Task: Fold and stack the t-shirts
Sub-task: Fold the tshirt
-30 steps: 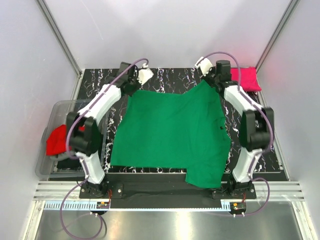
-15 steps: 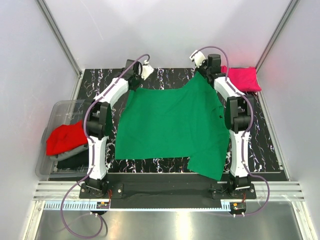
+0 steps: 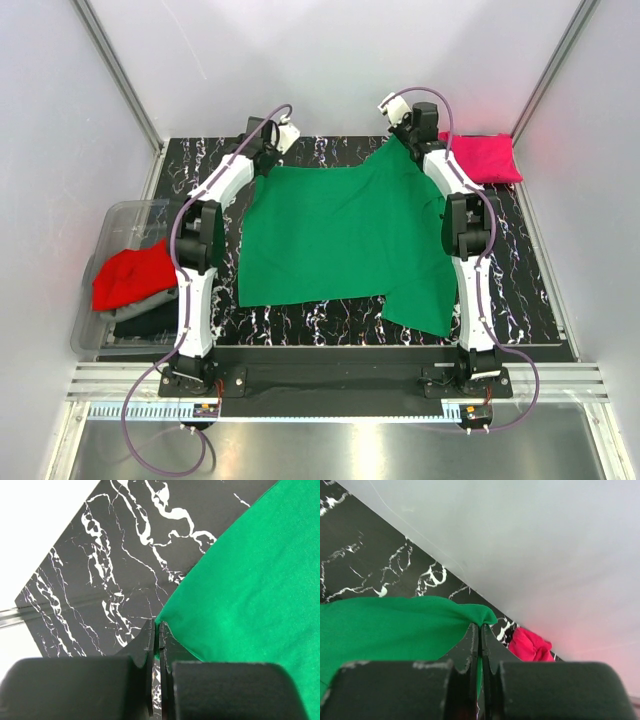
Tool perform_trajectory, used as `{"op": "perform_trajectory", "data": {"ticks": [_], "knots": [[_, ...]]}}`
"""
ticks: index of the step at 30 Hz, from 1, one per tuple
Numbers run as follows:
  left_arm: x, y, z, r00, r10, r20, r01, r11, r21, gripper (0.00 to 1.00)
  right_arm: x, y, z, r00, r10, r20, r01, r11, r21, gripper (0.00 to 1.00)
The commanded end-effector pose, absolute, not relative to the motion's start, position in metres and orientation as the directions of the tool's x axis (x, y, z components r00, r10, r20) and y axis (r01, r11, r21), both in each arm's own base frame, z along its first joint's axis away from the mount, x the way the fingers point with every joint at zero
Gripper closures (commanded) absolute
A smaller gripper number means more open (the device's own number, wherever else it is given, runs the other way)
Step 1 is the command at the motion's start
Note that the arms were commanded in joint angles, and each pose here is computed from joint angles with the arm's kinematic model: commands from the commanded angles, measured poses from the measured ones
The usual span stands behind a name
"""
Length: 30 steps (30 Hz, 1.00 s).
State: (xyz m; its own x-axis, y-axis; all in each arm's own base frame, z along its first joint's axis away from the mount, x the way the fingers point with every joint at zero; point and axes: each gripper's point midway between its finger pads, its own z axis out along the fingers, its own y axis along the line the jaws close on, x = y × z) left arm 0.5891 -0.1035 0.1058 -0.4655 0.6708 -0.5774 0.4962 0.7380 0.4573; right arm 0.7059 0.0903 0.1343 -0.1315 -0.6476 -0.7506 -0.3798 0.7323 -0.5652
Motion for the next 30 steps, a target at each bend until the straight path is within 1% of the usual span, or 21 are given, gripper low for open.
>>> {"op": "perform_trajectory", "data": {"ticks": [1,5,8,9,11,12,14,15,17,18,19,21,23,24,28,30], "knots": [[0.615,-0.109,0.148,-0.374,0.656,-0.655,0.422,0.75,0.51,1.0,0.712,0.08,0.17,-0.107,-0.637,-0.764,-0.303,0.752,-0.585,1.0],[0.624,-0.113,0.164,-0.307,0.676,-0.67,0.426,0.727,0.538,1.0,0.707,0.066,0.177,-0.119,-0.646,-0.754,-0.291,0.749,-0.596,1.0],[0.627,-0.113,0.17,-0.287,0.685,-0.67,0.419,0.719,0.555,1.0,0.701,0.053,0.183,-0.131,-0.645,-0.753,-0.281,0.752,-0.596,1.0],[0.626,-0.113,0.172,-0.285,0.687,-0.669,0.419,0.717,0.557,1.0,0.699,0.052,0.193,-0.123,-0.644,-0.755,-0.273,0.754,-0.598,1.0],[0.625,-0.113,0.177,-0.275,0.691,-0.669,0.42,0.712,0.562,1.0,0.693,0.047,0.189,-0.141,-0.643,-0.752,-0.281,0.755,-0.593,1.0],[0.622,-0.113,0.175,-0.277,0.694,-0.665,0.427,0.709,0.562,1.0,0.689,0.046,0.198,-0.132,-0.643,-0.754,-0.278,0.754,-0.595,1.0],[0.618,-0.113,0.183,-0.26,0.698,-0.667,0.436,0.701,0.565,1.0,0.68,0.045,0.192,-0.147,-0.643,-0.752,-0.294,0.754,-0.587,1.0],[0.613,-0.113,0.176,-0.267,0.704,-0.658,0.453,0.694,0.559,1.0,0.676,0.046,0.204,-0.132,-0.642,-0.755,-0.292,0.753,-0.589,1.0],[0.605,-0.116,0.184,-0.244,0.709,-0.661,0.471,0.683,0.559,1.0,0.667,0.045,0.197,-0.145,-0.644,-0.751,-0.31,0.75,-0.584,1.0],[0.598,-0.115,0.175,-0.254,0.714,-0.652,0.49,0.677,0.55,1.0,0.662,0.046,0.207,-0.134,-0.643,-0.754,-0.305,0.75,-0.586,1.0],[0.594,-0.115,0.181,-0.245,0.714,-0.656,0.49,0.674,0.552,1.0,0.657,0.047,0.198,-0.147,-0.644,-0.75,-0.321,0.749,-0.58,1.0],[0.585,-0.115,0.175,-0.252,0.719,-0.648,0.51,0.668,0.542,1.0,0.65,0.045,0.209,-0.139,-0.64,-0.756,-0.313,0.753,-0.579,1.0],[0.579,-0.114,0.179,-0.249,0.719,-0.648,0.511,0.667,0.543,1.0,0.641,0.046,0.203,-0.154,-0.636,-0.756,-0.325,0.755,-0.569,1.0],[0.575,-0.112,0.176,-0.257,0.721,-0.644,0.515,0.666,0.539,1.0,0.637,0.046,0.21,-0.146,-0.633,-0.76,-0.322,0.757,-0.569,1.0],[0.571,-0.112,0.184,-0.241,0.715,-0.657,0.52,0.666,0.534,1.0,0.622,0.045,0.205,-0.164,-0.63,-0.759,-0.335,0.76,-0.558,1.0],[0.571,-0.113,0.188,-0.231,0.716,-0.659,0.522,0.663,0.537,1.0,0.617,0.044,0.213,-0.159,-0.633,-0.758,-0.329,0.757,-0.564,1.0]]}}
